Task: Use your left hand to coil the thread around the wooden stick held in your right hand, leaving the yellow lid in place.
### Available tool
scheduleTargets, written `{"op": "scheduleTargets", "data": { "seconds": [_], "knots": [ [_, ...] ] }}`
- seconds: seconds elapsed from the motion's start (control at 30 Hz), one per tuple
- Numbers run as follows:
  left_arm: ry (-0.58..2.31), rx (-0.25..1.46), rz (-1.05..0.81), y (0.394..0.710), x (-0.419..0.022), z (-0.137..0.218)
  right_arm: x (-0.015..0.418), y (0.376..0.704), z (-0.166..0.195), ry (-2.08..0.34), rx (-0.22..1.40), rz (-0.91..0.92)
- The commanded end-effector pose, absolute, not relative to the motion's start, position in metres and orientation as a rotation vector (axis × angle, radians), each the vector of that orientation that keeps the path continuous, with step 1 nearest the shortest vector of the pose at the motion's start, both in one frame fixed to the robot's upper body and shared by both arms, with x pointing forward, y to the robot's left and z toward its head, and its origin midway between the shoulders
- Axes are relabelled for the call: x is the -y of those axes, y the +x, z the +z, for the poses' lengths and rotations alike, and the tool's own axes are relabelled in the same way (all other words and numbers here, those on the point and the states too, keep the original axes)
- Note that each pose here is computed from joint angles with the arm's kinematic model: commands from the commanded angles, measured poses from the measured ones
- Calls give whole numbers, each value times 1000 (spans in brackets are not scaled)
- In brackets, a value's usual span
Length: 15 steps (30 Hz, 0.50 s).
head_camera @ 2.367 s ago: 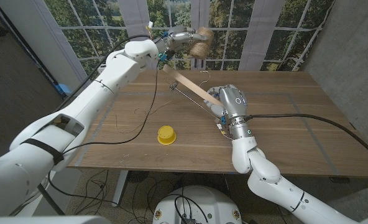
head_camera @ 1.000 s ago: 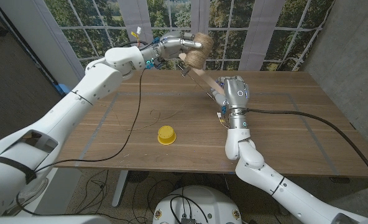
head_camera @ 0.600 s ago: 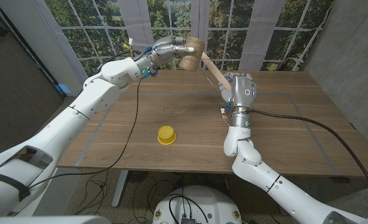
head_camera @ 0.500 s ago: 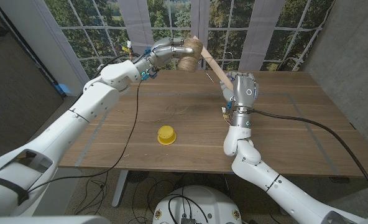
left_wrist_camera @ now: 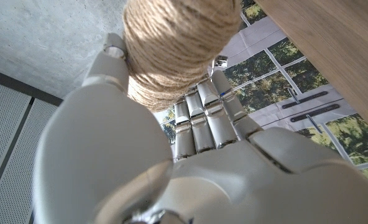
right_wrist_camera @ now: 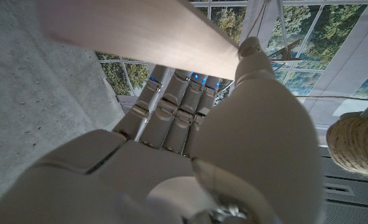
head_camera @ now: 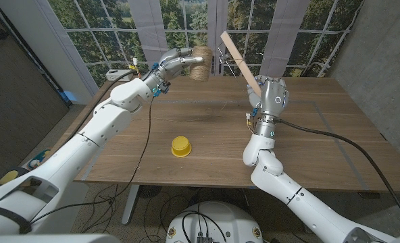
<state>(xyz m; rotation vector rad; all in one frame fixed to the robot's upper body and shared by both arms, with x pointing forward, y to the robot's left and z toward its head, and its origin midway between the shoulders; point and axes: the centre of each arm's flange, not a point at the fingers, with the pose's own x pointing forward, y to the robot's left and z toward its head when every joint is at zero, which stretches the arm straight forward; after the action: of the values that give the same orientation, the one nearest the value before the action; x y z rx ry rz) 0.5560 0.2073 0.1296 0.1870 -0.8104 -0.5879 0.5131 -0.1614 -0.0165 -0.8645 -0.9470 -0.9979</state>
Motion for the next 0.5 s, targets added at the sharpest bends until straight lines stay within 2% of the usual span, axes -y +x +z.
{"op": "scheduleTargets", "data": {
  "seconds": [0.03, 0.5],
  "knots": [
    [89, 789, -526, 571, -220, 105, 169, 512, -18, -741, 949, -983],
    [6, 772, -485, 592, -231, 96, 174, 502, -13, -593, 1047, -764]
  ]
}}
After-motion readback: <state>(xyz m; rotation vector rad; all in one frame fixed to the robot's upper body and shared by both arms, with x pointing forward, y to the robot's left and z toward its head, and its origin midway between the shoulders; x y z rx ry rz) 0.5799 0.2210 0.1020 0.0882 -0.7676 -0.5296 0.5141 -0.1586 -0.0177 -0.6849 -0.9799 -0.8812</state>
